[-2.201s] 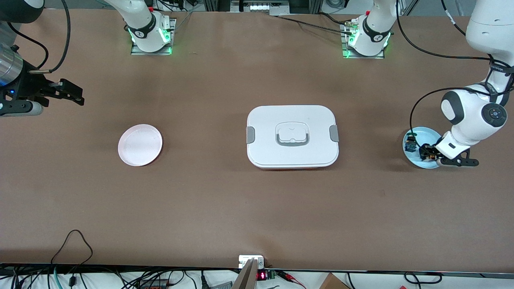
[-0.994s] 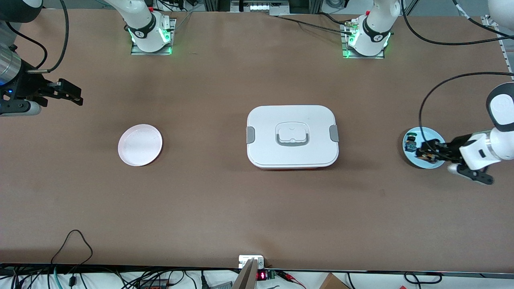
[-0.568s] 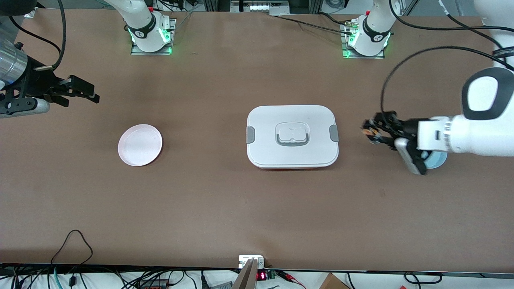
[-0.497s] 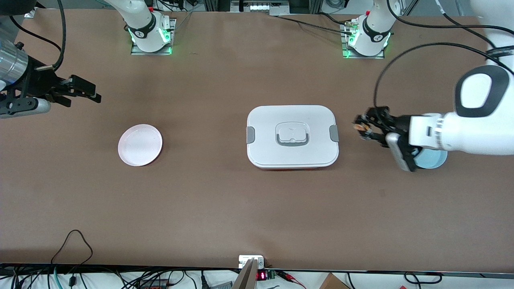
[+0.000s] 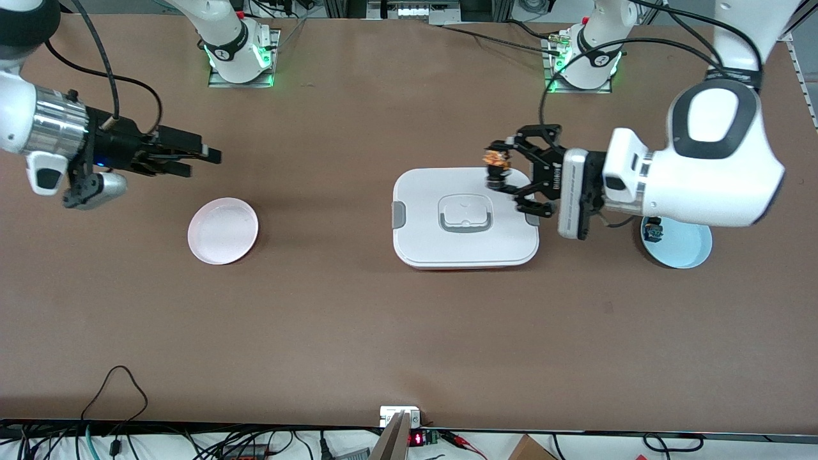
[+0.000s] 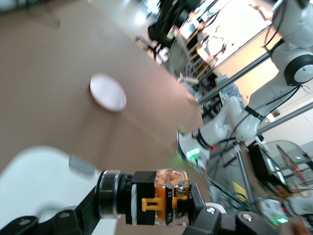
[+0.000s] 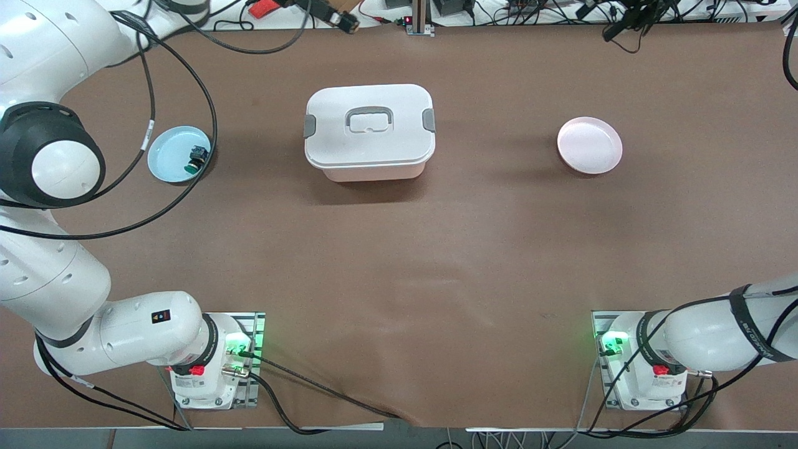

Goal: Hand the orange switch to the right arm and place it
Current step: 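Carry the switch over the box while the right gripper reaches toward it, then close the right gripper on the switch held by the left gripper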

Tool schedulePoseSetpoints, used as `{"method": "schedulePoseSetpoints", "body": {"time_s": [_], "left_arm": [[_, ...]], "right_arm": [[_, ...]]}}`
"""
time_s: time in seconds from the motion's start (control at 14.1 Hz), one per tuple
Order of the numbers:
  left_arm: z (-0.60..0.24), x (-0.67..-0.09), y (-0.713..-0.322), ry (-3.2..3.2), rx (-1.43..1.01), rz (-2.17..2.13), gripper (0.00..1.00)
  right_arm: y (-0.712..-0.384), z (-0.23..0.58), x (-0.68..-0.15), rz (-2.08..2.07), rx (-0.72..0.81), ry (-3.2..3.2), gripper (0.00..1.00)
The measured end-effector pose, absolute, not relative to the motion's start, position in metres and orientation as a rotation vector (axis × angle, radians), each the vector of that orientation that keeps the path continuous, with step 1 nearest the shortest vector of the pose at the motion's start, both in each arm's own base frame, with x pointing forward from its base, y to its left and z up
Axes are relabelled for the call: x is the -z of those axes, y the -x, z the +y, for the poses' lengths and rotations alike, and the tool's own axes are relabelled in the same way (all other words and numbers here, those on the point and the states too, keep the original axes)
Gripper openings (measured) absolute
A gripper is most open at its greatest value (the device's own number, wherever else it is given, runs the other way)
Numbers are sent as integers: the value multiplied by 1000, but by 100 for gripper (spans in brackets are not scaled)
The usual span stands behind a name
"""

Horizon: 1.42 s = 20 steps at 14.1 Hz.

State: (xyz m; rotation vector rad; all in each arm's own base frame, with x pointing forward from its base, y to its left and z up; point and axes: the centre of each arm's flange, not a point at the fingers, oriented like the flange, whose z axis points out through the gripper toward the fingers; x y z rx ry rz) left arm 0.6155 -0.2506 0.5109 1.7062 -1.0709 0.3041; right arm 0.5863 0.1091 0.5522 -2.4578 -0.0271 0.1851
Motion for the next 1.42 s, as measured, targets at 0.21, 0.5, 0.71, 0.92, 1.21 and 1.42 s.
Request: {"method": "schedulePoseSetpoints", "body": {"time_s": [0.21, 0.5, 0.71, 0.92, 1.21, 1.42], "left_arm": [[-288, -502, -610, -1531, -585, -1135, 73], [-321, -478, -609, -1400, -895, -1160, 73], [-384, -462, -582, -1405, -1076, -1098, 73], [-405, -451, -569, -1382, -1167, -1079, 73], [-419, -438, -562, -1366, -1176, -1026, 73], [-430, -435, -554, -1376, -1166, -1035, 73]], "right_arm": [[-592, 127, -528, 42, -208, 2311, 100], [-588, 157, -504, 131, -294, 2057, 100], [-585, 179, -477, 218, -366, 1865, 100], [-587, 206, -467, 254, -380, 1776, 100], [-583, 240, -457, 263, -424, 1691, 100], [-584, 254, -439, 234, -412, 1638, 100]]}}
